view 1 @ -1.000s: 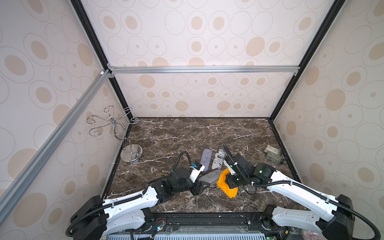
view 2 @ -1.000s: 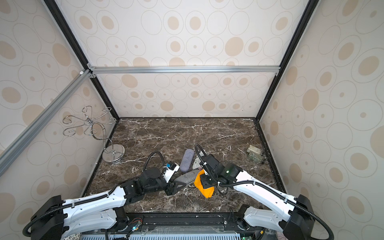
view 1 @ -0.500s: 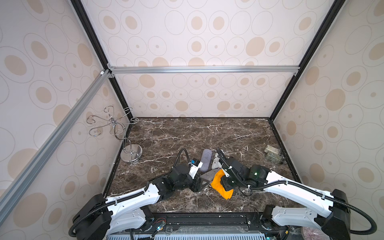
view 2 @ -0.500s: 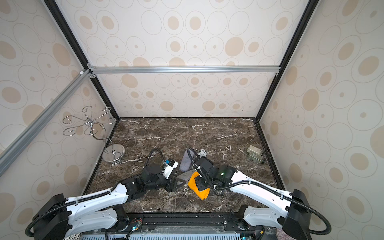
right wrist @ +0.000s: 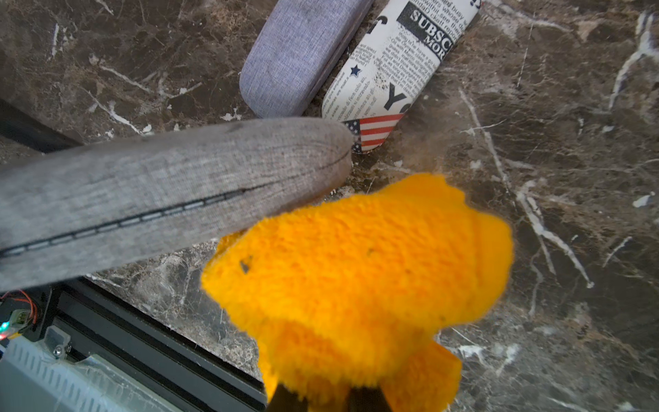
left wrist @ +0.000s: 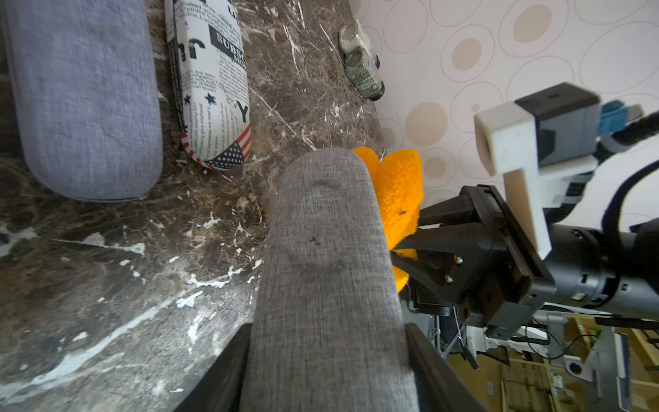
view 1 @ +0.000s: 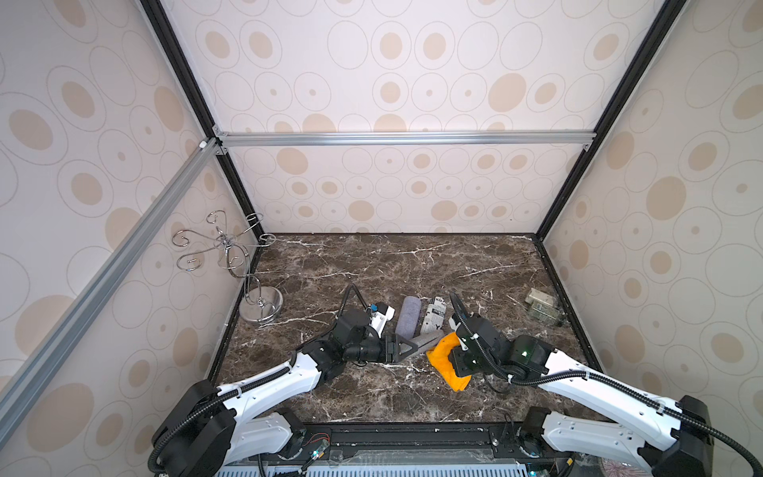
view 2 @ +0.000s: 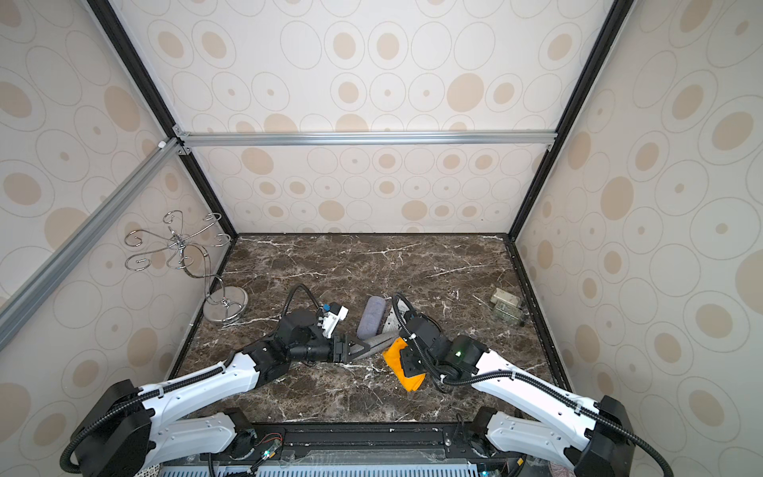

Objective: Wipe the eyeglass case
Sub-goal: Wipe the dirt from the eyeglass case.

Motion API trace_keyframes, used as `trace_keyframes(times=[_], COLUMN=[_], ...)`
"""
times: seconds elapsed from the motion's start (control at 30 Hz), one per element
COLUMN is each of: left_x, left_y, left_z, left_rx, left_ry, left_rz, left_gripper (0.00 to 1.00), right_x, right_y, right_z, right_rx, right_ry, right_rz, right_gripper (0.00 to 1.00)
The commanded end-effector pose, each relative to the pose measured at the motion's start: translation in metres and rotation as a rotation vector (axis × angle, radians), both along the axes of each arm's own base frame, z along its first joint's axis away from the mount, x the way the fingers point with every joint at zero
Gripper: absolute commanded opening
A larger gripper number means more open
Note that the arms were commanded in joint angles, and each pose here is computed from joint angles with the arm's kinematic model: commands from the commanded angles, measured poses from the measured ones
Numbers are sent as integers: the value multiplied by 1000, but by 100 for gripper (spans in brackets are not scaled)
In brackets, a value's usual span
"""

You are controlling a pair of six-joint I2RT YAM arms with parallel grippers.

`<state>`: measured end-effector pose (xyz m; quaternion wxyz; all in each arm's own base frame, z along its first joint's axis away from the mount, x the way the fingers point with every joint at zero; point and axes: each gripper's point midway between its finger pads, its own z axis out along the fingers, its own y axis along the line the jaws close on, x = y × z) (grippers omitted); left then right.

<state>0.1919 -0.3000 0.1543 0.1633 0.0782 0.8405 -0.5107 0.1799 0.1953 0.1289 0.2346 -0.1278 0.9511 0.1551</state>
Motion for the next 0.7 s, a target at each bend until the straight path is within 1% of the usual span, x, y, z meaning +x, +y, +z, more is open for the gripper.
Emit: trace_keyframes(times=[0.0,0.1,0.13,0.2,0.27,0.33,0.37,0.53,0.6,0.67], left_x=[7,8,8,8,9,8,8,4,2,3], left_y=[-9,-8,-8,-8,-8,-7,-7,-7,-8,-8], left_z=[35,36,36,37,38,38,38,32,33,34], left_rx=[-106,-93,-92,-91,-84,-80,-76,-53,-65,-67], left_ry=[8,-5,-8,-16,-24,-36,-40,-41,-42,-44], left_rz=[6,11,10,7,7,5,0,-31,-38,-42], left_gripper=[32,32,32,32,32,32,32,32,32,32], right_x=[4,-1,-3,-4,-1,7,9,27,30,30], right_y=[25,56,64,71,69,55,51,8,0,2], right_z=[10,28,31,31,24,13,8,-11,-12,-9], right_rx=[134,282,313,328,302,255,252,225,235,245], right_ry=[-21,-39,-38,-31,-27,-35,-28,7,13,19], right_rz=[26,128,153,176,151,79,58,-118,-142,-116], right_gripper=[0,0,0,0,0,0,0,0,0,0])
